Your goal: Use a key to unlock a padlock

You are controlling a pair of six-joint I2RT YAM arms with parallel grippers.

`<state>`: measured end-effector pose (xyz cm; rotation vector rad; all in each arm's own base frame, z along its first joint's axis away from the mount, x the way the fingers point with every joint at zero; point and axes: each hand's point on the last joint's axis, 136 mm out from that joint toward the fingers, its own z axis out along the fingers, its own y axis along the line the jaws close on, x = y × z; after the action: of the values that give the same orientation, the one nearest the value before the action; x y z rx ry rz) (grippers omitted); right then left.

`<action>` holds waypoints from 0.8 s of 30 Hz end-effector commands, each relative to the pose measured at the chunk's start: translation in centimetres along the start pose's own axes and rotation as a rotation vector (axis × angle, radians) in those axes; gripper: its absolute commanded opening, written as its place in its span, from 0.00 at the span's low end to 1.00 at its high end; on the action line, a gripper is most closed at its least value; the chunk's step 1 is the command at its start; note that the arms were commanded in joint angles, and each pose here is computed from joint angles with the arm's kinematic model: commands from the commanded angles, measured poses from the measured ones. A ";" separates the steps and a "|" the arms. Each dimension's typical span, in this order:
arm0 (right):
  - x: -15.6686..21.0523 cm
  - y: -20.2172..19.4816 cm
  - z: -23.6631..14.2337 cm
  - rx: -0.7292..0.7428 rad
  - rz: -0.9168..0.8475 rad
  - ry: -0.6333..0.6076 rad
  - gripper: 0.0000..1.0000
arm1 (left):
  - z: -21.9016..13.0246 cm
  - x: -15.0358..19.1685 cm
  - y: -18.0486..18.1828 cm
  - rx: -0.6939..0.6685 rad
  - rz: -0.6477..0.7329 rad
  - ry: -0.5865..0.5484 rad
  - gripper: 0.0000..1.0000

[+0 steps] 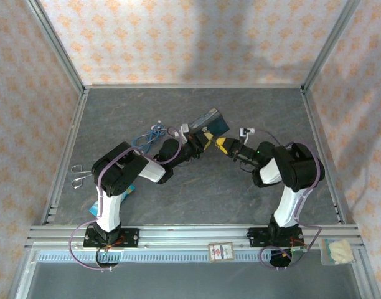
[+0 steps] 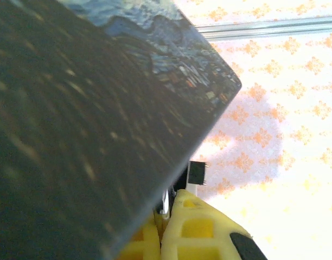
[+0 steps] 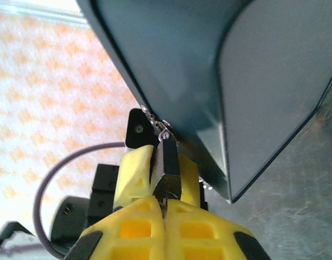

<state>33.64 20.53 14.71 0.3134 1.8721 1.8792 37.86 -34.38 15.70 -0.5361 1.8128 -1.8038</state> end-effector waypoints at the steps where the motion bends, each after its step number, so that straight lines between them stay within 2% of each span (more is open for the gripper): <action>1: -1.5 -0.4 0.2 0.032 0.257 -0.113 0.00 | -0.3 7.1 -7.6 0.314 0.195 0.300 0.00; 8: -1.4 2.3 -0.4 -0.041 0.526 -0.137 0.00 | -0.7 7.0 -7.5 0.397 0.230 0.291 0.00; 13: -1.5 3.2 -1.7 -0.138 0.715 -0.199 0.00 | -0.6 6.8 -6.8 0.375 0.272 0.270 0.00; 24: -0.9 0.7 -1.0 -0.057 0.634 -0.201 0.00 | -0.4 6.3 -5.7 0.320 0.237 0.245 0.00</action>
<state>32.84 19.37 15.28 1.1206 1.7579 2.1809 37.27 -35.38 16.43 -0.3071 1.7394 -1.8533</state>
